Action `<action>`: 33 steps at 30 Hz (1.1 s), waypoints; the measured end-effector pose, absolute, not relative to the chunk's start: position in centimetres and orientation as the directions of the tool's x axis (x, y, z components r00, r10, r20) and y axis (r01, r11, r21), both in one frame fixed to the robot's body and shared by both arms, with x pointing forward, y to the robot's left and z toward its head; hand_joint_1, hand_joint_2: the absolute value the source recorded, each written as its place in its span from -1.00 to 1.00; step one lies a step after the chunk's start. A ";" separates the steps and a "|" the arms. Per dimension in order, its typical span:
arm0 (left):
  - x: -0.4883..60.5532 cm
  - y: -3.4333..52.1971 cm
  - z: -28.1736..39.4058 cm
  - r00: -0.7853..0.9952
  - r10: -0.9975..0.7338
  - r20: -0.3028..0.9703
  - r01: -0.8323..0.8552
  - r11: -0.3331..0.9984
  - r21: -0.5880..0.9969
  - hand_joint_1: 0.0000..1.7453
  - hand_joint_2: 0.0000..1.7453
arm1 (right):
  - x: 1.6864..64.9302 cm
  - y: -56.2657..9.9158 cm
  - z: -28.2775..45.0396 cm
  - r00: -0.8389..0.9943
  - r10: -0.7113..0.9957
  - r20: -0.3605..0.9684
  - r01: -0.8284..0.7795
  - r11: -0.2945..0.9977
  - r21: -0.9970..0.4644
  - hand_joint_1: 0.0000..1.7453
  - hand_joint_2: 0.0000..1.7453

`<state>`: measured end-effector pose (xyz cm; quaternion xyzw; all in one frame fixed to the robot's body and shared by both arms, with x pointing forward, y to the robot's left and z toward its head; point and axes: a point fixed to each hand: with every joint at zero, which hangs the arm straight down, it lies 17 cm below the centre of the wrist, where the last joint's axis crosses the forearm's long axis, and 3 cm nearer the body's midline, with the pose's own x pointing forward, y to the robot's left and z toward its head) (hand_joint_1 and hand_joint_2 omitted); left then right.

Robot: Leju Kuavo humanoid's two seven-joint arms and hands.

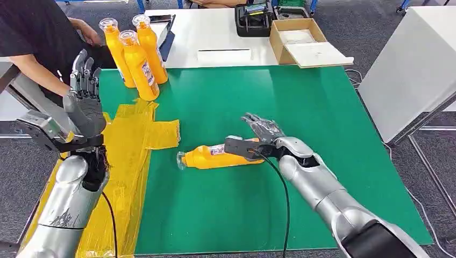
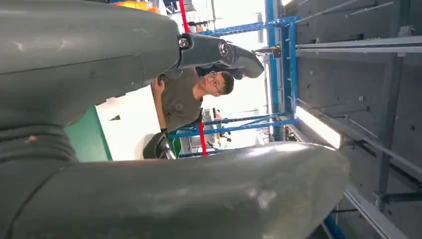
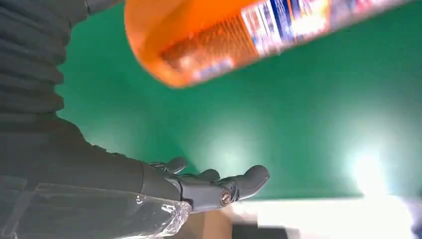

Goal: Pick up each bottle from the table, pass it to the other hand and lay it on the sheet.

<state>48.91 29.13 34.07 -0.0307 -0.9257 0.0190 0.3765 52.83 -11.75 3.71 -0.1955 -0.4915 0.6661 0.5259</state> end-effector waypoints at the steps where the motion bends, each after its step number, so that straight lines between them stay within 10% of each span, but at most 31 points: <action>1: 49.0 29.1 34.1 -0.714 0.075 0.696 0.045 0.997 -0.061 -1.00 -1.00 | 52.6 -11.8 3.2 -0.368 0.894 0.254 -0.518 0.030 -0.855 -1.00 1.00; 33: 50.3 27.4 33.4 -0.700 0.090 0.708 0.063 0.996 -0.064 -1.00 -1.00 | 50.2 -11.2 -1.9 -0.369 0.926 0.078 -0.553 -0.151 -0.819 -1.00 1.00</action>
